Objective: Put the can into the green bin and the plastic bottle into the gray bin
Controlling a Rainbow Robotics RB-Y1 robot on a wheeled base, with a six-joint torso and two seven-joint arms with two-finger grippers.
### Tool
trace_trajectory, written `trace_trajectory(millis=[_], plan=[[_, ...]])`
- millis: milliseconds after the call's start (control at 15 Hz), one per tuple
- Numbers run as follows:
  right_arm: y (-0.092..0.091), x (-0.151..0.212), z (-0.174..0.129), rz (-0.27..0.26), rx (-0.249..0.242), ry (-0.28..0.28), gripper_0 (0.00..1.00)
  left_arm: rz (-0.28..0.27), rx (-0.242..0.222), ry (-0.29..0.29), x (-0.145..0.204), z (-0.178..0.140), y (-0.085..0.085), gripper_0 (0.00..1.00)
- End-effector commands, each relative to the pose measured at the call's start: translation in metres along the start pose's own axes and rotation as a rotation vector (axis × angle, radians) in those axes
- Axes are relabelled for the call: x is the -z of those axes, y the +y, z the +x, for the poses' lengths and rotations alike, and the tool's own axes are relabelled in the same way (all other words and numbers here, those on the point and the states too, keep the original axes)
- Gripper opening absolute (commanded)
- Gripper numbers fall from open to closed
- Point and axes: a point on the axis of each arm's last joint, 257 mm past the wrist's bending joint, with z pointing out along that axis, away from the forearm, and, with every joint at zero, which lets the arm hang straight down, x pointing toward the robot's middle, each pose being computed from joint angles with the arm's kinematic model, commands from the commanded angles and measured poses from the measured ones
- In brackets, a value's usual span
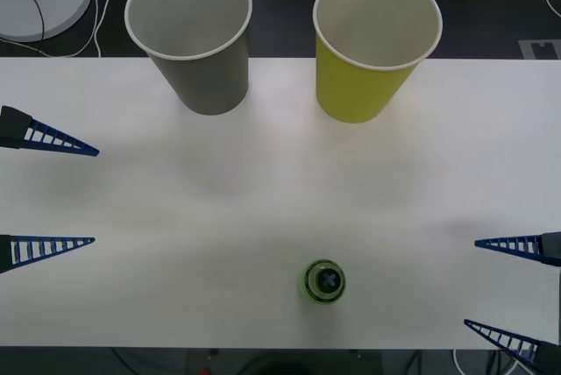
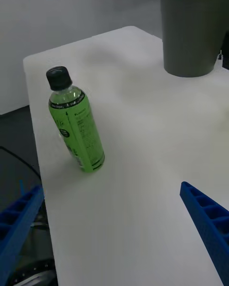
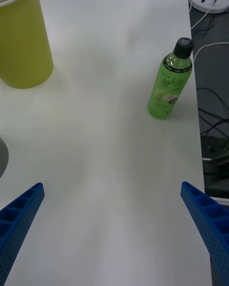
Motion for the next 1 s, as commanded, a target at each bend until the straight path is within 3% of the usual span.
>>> trace_trajectory(millis=[67,467,667,1000], plan=[[0.006,0.000,0.012,0.003,-0.014,-0.049,1.00,0.000,0.000,0.000,0.000,0.000,0.000,1.00],[0.018,-0.017,0.029,0.036,-0.028,-0.102,1.00,0.000,0.000,0.000,0.000,0.000,0.000,1.00],[0.027,-0.030,0.031,0.043,-0.063,-0.120,1.00,0.000,0.000,0.000,0.000,0.000,0.000,1.00],[0.039,-0.049,0.031,0.019,-0.043,-0.141,1.00,0.000,0.000,0.000,0.000,0.000,0.000,1.00]])
